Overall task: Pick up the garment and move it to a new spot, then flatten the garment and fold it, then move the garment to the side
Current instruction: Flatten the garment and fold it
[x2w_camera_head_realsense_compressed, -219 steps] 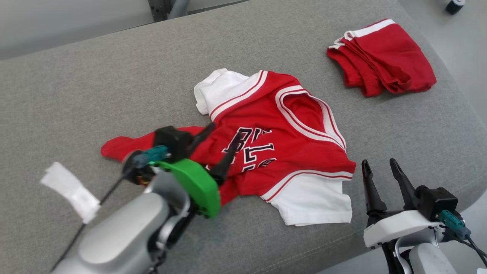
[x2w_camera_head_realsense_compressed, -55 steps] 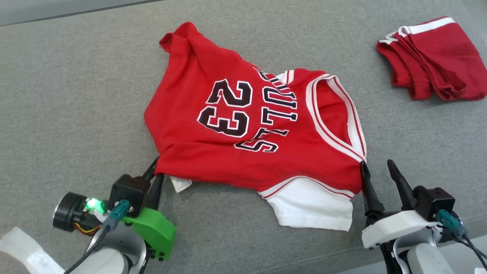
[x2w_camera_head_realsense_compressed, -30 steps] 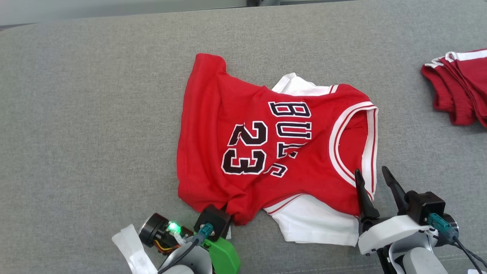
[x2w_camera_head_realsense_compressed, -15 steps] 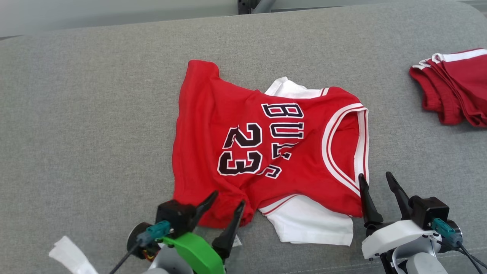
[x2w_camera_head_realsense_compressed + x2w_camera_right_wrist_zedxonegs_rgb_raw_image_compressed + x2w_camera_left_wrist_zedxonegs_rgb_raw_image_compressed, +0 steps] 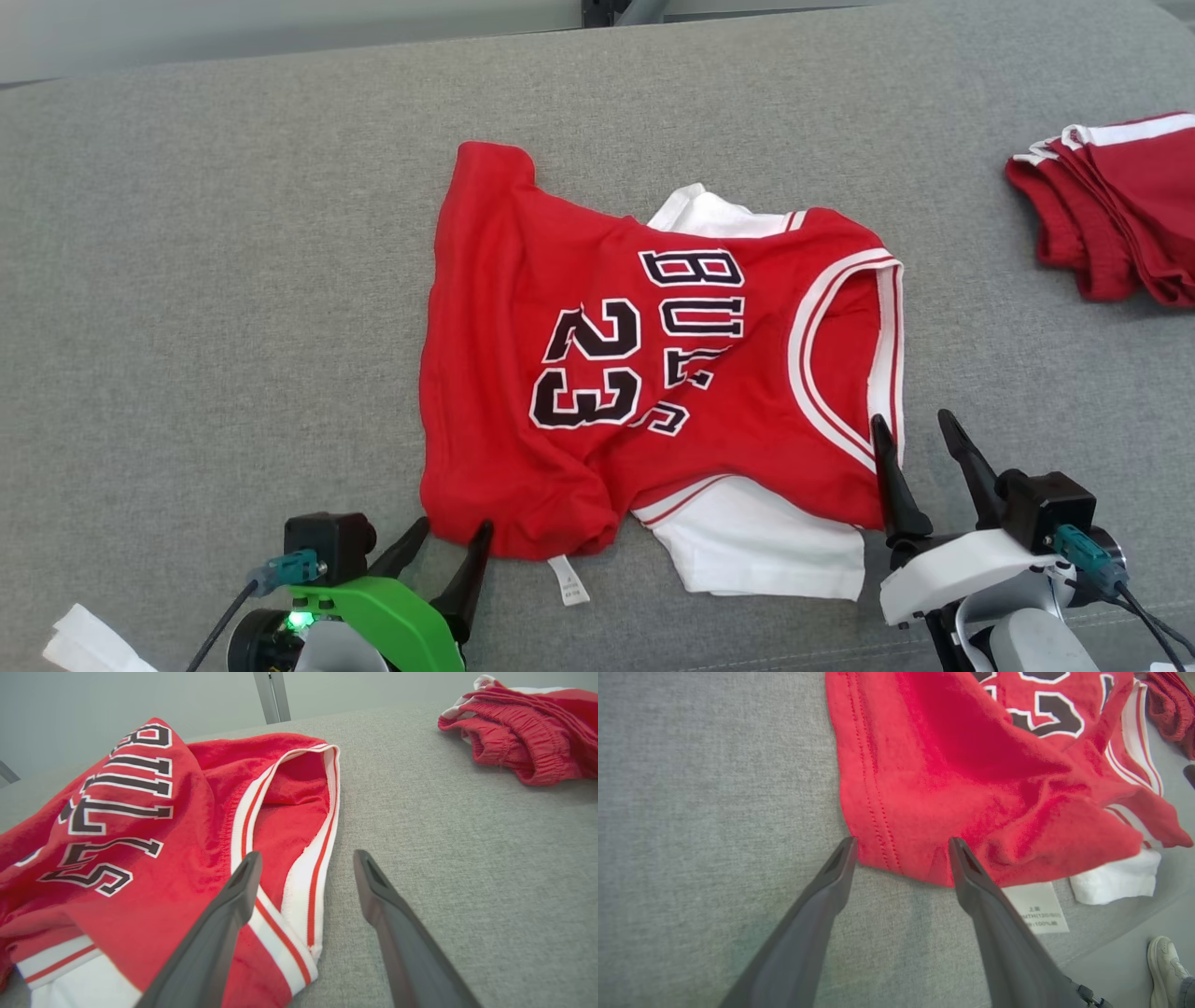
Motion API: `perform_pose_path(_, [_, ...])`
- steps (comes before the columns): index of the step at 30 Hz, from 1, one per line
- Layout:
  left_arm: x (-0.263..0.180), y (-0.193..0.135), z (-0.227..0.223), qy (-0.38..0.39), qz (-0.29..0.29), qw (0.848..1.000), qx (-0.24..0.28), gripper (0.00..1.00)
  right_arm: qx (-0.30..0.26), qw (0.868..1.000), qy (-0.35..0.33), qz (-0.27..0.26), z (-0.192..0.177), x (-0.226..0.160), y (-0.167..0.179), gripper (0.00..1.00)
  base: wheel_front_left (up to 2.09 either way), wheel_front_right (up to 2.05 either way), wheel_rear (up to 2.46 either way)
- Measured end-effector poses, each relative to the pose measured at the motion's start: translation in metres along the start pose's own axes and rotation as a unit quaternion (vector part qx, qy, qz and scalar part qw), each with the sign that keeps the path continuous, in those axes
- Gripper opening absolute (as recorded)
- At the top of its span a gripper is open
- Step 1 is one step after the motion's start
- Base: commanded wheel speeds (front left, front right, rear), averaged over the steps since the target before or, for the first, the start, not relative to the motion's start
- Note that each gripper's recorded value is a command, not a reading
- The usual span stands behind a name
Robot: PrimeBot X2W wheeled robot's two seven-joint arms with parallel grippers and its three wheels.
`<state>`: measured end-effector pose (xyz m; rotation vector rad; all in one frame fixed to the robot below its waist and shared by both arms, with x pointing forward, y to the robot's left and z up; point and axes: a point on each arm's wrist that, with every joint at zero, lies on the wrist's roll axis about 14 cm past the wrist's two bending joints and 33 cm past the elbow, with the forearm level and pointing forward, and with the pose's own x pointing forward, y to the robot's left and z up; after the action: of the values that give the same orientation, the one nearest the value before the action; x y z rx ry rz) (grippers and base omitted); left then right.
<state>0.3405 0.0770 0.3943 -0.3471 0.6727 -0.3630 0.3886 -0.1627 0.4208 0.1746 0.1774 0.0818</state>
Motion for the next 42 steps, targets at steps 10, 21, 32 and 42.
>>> perform_pose_path(10, [0.02,0.003,-0.013,0.016,-0.019,0.999,-0.039,0.0,-0.001,1.0,-0.002,-0.019,0.001,-0.006,-0.012,1.0,0.0,0.0,0.0])
perform_pose_path(21, [-0.011,0.031,0.03,-0.022,0.039,0.999,0.013,0.0,0.002,1.0,0.004,-0.01,-0.003,-0.005,-0.006,1.0,0.0,0.0,0.0])
perform_pose_path(32, [-0.057,0.055,0.042,0.003,0.115,0.992,0.049,0.0,0.001,1.0,0.002,0.016,-0.001,0.0,0.011,1.0,0.0,0.0,0.0])
perform_pose_path(42, [-0.036,0.085,0.051,-0.009,0.153,0.988,0.023,0.0,-0.003,1.0,0.009,0.013,-0.006,-0.003,0.008,1.0,0.0,0.0,0.0])
